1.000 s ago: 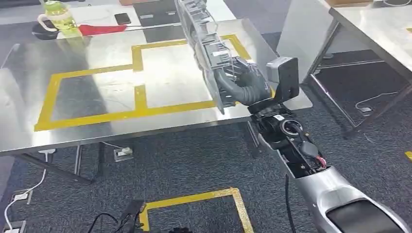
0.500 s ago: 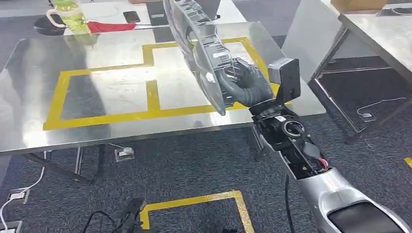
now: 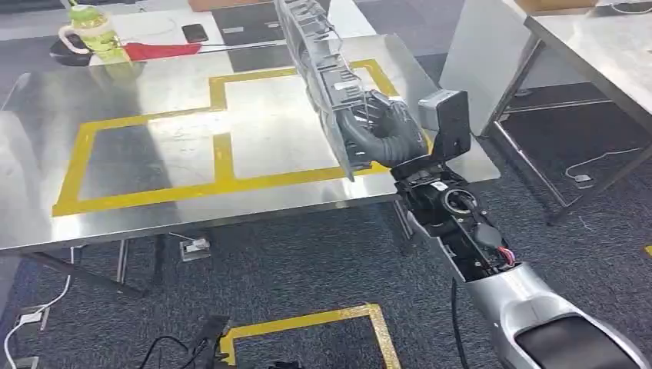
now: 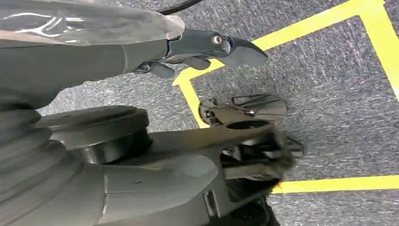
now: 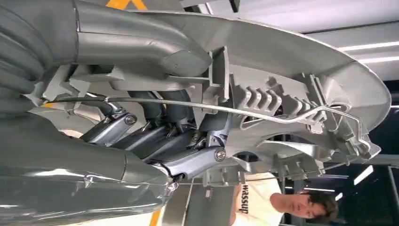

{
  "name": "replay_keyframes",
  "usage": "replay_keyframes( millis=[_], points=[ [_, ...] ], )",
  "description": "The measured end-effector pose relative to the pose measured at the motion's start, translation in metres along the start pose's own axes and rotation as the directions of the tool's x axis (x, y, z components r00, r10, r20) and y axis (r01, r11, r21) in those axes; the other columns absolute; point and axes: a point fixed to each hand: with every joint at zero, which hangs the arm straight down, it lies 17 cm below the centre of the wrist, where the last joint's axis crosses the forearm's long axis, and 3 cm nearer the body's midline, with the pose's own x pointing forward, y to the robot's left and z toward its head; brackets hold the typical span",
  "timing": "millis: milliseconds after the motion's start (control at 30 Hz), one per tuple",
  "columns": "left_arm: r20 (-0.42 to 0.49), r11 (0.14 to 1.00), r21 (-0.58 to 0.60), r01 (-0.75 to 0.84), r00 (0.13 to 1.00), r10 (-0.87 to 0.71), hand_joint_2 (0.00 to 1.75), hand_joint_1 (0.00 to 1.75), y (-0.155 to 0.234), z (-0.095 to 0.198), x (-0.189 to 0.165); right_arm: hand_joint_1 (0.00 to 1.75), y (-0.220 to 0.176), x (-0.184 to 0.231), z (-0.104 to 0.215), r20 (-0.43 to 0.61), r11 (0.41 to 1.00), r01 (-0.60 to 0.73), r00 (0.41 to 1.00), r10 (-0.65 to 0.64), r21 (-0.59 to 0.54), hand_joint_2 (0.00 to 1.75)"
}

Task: Take the parts from the cabinet and place them on the table.

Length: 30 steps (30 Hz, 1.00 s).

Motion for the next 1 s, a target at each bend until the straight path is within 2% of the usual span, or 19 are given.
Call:
replay_keyframes(
  millis=[233,367,500,567,667,733,833,1000],
  points=[
    [0.003,1.0,0.002,0.0,1.0,0.0,1.75,0.0,0.001,0.0,0.002,1.75,0.002,0.0,-0.002,0.001,0.999,-0.031,1.0,0.031,0.015,1.75],
    [0.006,1.0,0.0,0.003,1.0,-0.003,1.75,0.0,0.001,0.0,0.004,1.75,0.003,0.004,-0.016,0.004,0.986,-0.162,0.987,0.162,0.037,1.75],
    [0.003,1.0,-0.009,0.008,1.0,-0.008,1.75,0.0,-0.001,0.0,0.004,1.75,0.007,0.007,-0.035,-0.001,0.946,-0.314,0.949,0.315,0.078,1.75],
    [0.006,1.0,-0.017,0.013,1.0,-0.013,1.75,0.0,-0.003,0.0,0.005,1.75,0.018,0.009,-0.05,0.005,0.888,-0.434,0.899,0.438,0.152,1.75],
    [0.017,1.0,-0.02,0.017,1.0,-0.016,1.75,0.0,-0.003,-0.001,0.012,1.75,0.05,0.011,-0.07,0.077,0.75,-0.602,0.791,0.607,0.275,1.75],
    [0.02,1.0,-0.02,0.017,1.0,-0.016,1.75,0.0,-0.003,-0.001,0.015,1.75,0.061,0.011,-0.074,0.1,0.718,-0.63,0.768,0.632,0.298,1.75],
    [0.02,1.0,-0.02,0.017,1.0,-0.017,1.75,0.0,-0.003,-0.001,0.014,1.75,0.073,0.009,-0.081,0.143,0.638,-0.698,0.703,0.696,0.324,1.75],
    [0.018,1.0,-0.02,0.018,1.0,-0.017,1.75,0.0,-0.003,-0.001,0.012,1.75,0.085,-0.002,-0.078,0.161,0.581,-0.728,0.664,0.73,0.364,1.75]
  ],
)
